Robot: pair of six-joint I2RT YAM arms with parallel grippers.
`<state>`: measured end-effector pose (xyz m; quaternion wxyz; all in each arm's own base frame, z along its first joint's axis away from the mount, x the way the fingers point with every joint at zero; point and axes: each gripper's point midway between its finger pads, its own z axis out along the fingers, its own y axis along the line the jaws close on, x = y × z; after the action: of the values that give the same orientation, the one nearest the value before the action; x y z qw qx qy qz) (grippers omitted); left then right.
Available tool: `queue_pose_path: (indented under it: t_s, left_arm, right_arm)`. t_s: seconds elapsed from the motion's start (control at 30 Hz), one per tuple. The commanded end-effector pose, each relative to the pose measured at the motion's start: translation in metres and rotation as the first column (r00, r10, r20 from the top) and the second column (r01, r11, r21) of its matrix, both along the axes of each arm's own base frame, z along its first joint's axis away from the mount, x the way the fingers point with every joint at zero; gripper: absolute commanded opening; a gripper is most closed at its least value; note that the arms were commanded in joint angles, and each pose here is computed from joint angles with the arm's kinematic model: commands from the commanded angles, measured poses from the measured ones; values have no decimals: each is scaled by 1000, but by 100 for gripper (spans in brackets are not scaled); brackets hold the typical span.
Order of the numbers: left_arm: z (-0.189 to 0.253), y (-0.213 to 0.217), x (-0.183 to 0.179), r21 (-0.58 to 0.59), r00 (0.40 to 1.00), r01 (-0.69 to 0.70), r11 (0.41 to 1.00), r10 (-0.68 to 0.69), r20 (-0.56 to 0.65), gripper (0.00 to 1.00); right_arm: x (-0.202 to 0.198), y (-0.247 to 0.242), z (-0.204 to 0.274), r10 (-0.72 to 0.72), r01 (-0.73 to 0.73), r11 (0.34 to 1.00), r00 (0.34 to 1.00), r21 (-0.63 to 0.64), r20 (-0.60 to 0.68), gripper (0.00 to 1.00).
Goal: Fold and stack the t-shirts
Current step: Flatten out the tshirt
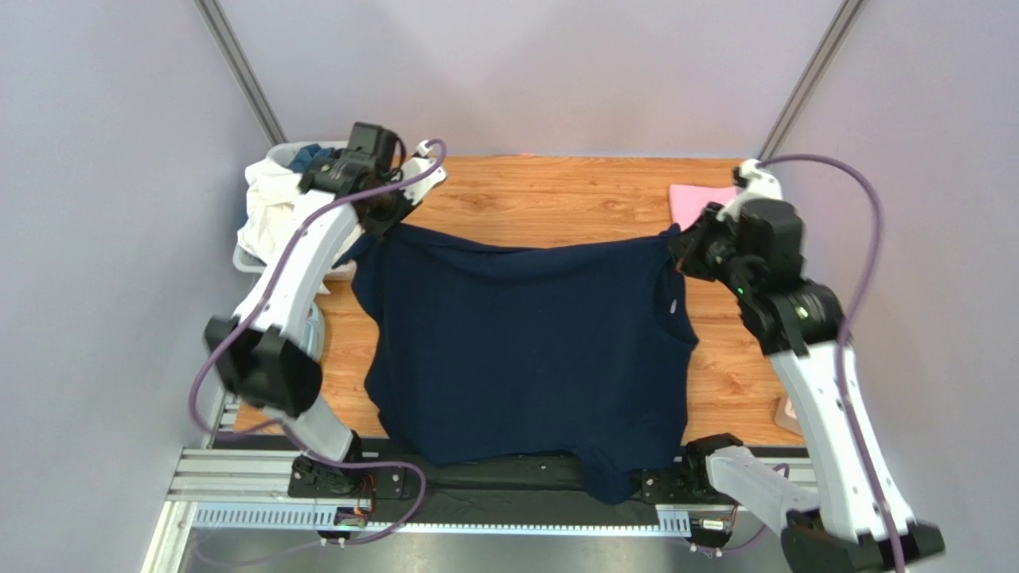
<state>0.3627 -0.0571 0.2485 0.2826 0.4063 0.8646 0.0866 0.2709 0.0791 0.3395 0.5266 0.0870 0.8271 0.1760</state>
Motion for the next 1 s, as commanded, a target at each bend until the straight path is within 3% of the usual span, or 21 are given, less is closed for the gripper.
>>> queue_pose_path:
  t_s: [0.0, 0.03, 0.07, 0.13, 0.23, 0.27, 0.33, 0.37, 0.43, 0.47, 0.5, 0.6, 0.7, 0.83, 0.9, 0.97]
  left_arm:
    - [-3, 2, 81, 97, 996, -49, 994, 41, 85, 0]
    - [7, 2, 98, 107, 992, -66, 992, 54, 118, 0]
    - [-23, -1, 114, 131, 997, -63, 989, 56, 59, 0]
    - [-28, -1, 131, 157, 996, -76, 985, 67, 61, 0]
    - [-57, 0, 148, 206, 996, -85, 975, 84, 18, 13]
    - [-58, 1, 149, 209, 996, -92, 974, 90, 17, 30]
    - [-54, 2, 143, 207, 995, -96, 974, 94, 21, 50]
    - [-52, 3, 140, 208, 995, -96, 973, 93, 24, 78]
    - [-45, 8, 135, 221, 993, -109, 969, 98, 63, 96]
    - [-42, 10, 135, 229, 991, -120, 966, 102, 88, 100]
    - [-37, 11, 135, 232, 987, -135, 963, 111, 114, 100]
    - [-13, 3, 120, 146, 980, -156, 977, 134, 146, 100]
    - [0, -30, 81, 58, 993, -58, 997, 52, 107, 100]
    - [-49, -56, 4, 47, 994, 81, 996, -77, -76, 100]
    - [-87, -59, -21, 54, 981, 111, 992, -100, -165, 100]
    - [-102, -56, -26, 60, 981, 94, 994, -82, -173, 100]
  right_arm:
    - [49, -9, -39, -90, 90, 996, 992, -10, -90, 0]
    - [59, -8, -63, -97, 95, 995, 983, -19, -159, 0]
    - [65, -11, -78, -110, 107, 994, 973, -26, -203, 0]
    - [72, -11, -103, -112, 110, 994, 953, -23, -280, 6]
    - [78, -10, -135, -109, 110, 994, 912, -20, -394, 18]
    - [81, -12, -142, -117, 116, 993, 903, -27, -413, 36]
    - [85, -14, -146, -124, 115, 992, 896, -45, -427, 61]
    - [90, -14, -147, -122, 108, 992, 893, -58, -434, 76]
    - [96, -16, -149, -123, 101, 992, 887, -73, -445, 86]
    - [103, -21, -146, -150, 117, 988, 888, -102, -435, 96]
    - [106, -23, -154, -160, 118, 986, 872, -118, -463, 100]
    - [119, -18, -150, -149, 115, 988, 876, -102, -459, 100]
    - [121, 7, -137, -57, 67, 998, 900, 8, -432, 100]
    - [98, 40, -129, 78, -31, 993, 903, 118, -423, 100]
    - [80, 57, -141, 143, -81, 984, 887, 158, -439, 100]
    - [60, 68, -142, 179, -119, 980, 882, 161, -436, 100]
